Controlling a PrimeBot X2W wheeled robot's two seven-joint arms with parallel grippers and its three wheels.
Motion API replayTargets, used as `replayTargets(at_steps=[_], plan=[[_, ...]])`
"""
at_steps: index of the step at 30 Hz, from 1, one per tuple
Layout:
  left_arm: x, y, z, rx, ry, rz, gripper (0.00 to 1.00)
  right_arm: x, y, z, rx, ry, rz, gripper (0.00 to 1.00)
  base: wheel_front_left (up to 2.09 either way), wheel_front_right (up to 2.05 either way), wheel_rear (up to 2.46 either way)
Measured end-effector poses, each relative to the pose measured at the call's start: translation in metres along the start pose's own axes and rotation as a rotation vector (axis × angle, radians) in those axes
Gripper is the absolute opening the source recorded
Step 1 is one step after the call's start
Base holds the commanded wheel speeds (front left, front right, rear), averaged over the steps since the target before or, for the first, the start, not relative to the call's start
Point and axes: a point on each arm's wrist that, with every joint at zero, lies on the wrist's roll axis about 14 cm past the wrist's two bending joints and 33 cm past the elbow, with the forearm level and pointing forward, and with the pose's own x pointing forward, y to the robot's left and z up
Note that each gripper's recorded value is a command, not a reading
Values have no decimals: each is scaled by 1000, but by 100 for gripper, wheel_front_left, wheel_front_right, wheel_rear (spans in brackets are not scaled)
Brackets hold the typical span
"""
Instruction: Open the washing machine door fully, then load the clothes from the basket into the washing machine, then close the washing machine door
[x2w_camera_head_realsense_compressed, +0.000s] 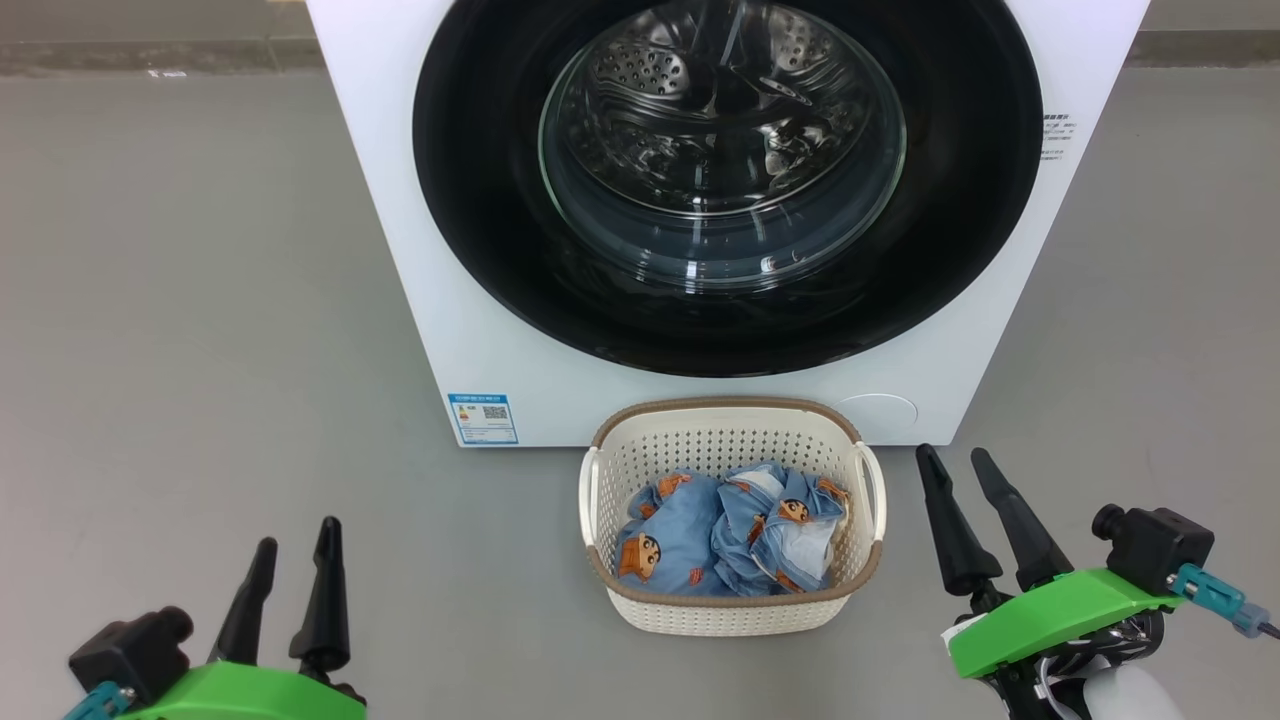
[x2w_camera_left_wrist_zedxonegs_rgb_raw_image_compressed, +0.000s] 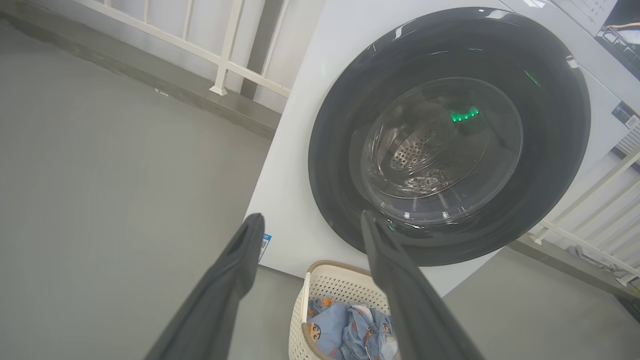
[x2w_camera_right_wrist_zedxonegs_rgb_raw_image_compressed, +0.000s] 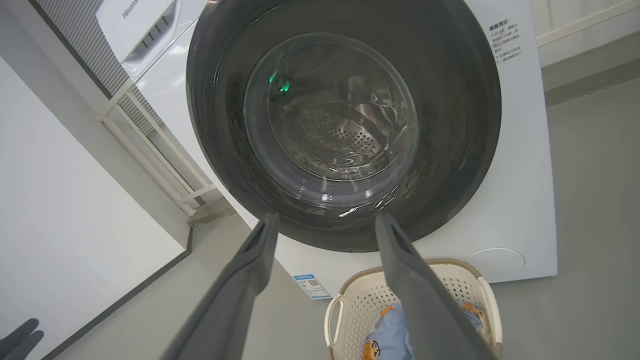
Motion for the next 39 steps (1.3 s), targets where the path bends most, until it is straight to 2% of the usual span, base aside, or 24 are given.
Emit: replayTargets(at_steps=[17, 35, 39], plan=[[2, -3, 0, 131, -18, -22, 100, 5, 8, 3, -226, -19, 42, 100, 0, 0, 0], [2, -10, 3, 330, -41, -82, 100, 11, 22, 2, -459, -38, 109, 100, 0, 0, 0], [2, -11, 3, 343, -41, -85, 100, 11, 21, 1, -464, -34, 109, 100, 0, 0, 0]])
